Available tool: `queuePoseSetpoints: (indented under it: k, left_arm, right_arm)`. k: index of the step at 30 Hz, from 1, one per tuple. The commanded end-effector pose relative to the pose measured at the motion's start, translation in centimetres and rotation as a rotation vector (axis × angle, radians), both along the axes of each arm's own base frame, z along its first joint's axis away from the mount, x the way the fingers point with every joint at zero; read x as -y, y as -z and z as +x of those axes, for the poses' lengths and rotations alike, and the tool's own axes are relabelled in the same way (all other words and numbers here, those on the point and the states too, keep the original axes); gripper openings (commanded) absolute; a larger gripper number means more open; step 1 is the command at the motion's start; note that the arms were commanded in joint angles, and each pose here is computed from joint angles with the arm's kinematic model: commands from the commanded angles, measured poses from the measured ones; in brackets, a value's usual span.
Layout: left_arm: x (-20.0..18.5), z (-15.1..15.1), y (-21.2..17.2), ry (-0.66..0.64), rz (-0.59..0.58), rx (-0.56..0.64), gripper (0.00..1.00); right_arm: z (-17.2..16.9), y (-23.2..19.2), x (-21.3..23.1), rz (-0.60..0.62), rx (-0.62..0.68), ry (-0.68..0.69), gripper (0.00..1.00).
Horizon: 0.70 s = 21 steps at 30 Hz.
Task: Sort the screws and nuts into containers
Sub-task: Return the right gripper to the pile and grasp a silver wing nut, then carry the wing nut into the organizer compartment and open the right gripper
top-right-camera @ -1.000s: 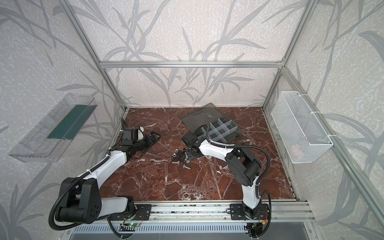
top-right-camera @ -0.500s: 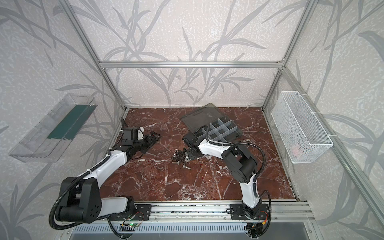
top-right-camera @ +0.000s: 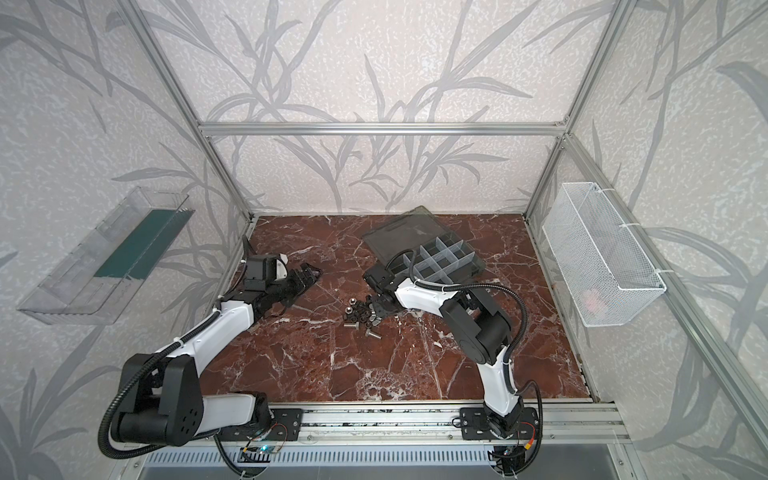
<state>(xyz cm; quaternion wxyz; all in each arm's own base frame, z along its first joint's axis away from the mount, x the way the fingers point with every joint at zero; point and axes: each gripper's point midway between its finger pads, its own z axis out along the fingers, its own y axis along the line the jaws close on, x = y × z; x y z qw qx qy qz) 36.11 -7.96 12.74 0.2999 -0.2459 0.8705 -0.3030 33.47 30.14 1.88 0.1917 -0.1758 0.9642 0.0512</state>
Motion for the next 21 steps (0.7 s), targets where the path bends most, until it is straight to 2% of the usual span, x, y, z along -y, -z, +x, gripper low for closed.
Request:
queuePoseSetpoints:
  k: [1, 3, 12, 17, 21]
  left_arm:
    - [0.0, 0.2, -0.4, -0.008, 0.004, 0.005, 0.99]
    - [-0.1, 0.2, -0.5, -0.008, 0.006, 0.007, 0.99]
    - [0.2, 0.3, -0.8, -0.002, -0.015, 0.014, 1.0]
    - [0.2, 0.2, -0.7, -0.003, -0.017, 0.014, 0.99]
    - [0.3, 0.2, -0.9, -0.006, -0.024, 0.017, 0.99]
  right_arm:
    - [-1.2, 0.2, 1.3, -0.035, -0.035, -0.018, 0.05]
    - [-1.1, -1.8, 1.1, 0.002, -0.016, -0.033, 0.0]
    - [-0.3, -9.8, 1.2, 0.147, 0.057, -0.131, 0.0]
    - [2.9, -14.3, 3.6, 0.189, 0.185, -0.106, 0.0]
    - [5.9, -14.5, 6.3, 0.159, 0.188, -0.051, 0.0]
